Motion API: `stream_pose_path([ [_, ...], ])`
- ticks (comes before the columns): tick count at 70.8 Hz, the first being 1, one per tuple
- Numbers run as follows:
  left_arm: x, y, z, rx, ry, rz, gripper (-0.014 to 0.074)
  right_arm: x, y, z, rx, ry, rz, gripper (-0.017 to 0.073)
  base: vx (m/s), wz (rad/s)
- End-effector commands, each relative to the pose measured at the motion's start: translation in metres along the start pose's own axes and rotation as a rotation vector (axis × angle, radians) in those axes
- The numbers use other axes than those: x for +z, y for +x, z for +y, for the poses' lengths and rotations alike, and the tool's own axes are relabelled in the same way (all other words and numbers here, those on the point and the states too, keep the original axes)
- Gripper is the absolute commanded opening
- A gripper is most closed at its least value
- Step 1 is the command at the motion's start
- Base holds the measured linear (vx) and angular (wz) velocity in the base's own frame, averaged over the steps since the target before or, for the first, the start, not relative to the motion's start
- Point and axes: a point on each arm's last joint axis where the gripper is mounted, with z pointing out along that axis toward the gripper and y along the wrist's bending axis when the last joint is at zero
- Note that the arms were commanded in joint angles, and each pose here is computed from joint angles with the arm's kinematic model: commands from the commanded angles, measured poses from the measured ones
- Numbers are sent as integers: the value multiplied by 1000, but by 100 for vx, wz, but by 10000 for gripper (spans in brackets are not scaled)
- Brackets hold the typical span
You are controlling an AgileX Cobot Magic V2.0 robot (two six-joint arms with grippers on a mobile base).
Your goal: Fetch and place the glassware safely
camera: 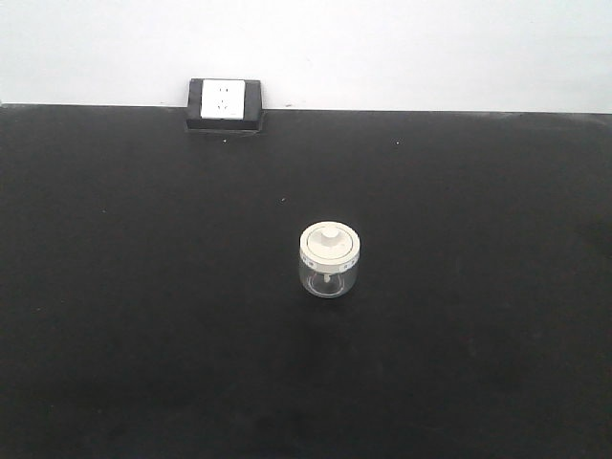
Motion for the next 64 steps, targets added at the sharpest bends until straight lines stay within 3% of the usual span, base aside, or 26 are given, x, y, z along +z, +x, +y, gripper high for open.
stream_pose_path([
  [1,1,-10,0,-12,3,-40,-7,-1,-14,2,-16,-17,-80,-3,0,0],
  [11,-7,-5,0,17,4,21,-7,-1,-14,2,-16,-17,-80,-3,0,0],
  [34,-44,6,0,14,-7,59,-7,-1,-14,2,-17,-17,-80,-3,0,0],
  [64,-68,80,-5,-28,-5,-53,-7,-1,-14,2,-17,-17,-80,-3,0,0],
])
